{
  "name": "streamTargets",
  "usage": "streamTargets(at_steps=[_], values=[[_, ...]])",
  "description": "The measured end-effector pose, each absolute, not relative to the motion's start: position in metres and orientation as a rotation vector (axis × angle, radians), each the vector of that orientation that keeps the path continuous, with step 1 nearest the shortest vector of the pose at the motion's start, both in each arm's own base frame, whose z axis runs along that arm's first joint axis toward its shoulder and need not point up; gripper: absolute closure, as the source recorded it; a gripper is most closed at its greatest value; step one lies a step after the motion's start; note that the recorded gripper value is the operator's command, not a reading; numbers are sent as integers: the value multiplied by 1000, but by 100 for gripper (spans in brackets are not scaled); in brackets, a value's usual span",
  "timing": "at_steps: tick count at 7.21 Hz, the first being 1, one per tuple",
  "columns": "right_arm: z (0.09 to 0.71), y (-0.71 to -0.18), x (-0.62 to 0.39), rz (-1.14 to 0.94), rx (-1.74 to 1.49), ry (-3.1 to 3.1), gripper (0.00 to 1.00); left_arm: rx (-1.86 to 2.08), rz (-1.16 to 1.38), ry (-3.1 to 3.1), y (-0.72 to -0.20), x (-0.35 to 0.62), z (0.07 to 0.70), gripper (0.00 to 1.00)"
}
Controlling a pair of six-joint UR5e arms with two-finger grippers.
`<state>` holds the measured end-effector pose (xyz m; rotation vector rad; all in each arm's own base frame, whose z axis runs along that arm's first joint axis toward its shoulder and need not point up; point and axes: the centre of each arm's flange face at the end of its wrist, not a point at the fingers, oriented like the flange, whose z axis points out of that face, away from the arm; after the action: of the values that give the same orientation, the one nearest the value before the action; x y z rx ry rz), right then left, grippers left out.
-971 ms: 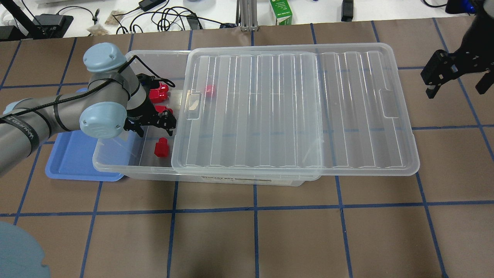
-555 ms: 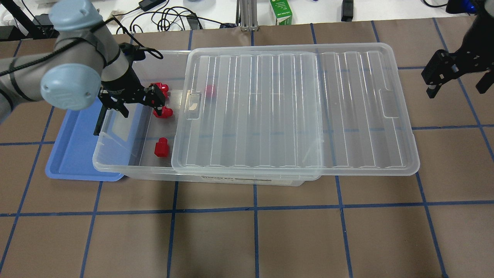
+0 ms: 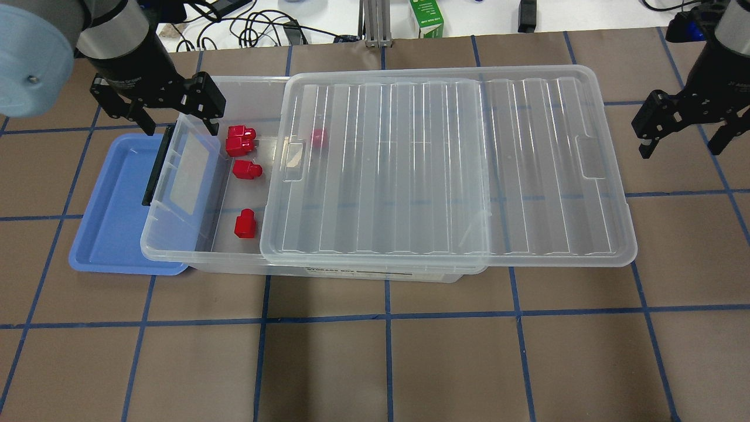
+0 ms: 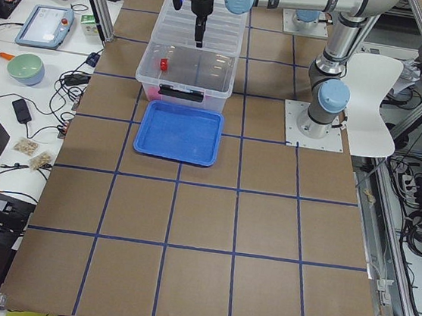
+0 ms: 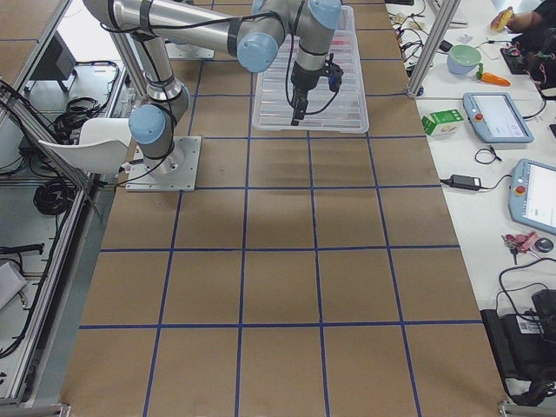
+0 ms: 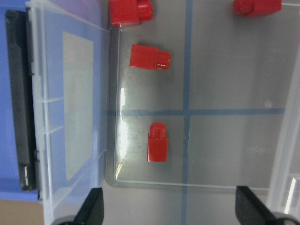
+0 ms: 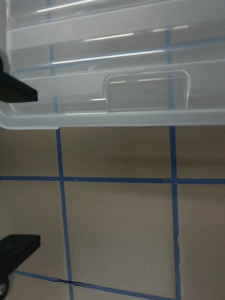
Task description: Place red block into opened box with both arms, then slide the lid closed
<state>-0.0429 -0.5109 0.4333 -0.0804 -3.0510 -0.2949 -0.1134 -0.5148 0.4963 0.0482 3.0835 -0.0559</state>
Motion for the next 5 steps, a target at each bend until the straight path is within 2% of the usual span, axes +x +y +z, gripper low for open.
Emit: streamTargets(at_steps=[3, 5], values=[[382, -517, -55, -330, -105, -3050, 0, 2, -97, 3132, -504, -112, 510, 0], [369, -520, -57, -316, -109, -3044, 0, -38, -86, 3136, -502, -110, 510, 0]])
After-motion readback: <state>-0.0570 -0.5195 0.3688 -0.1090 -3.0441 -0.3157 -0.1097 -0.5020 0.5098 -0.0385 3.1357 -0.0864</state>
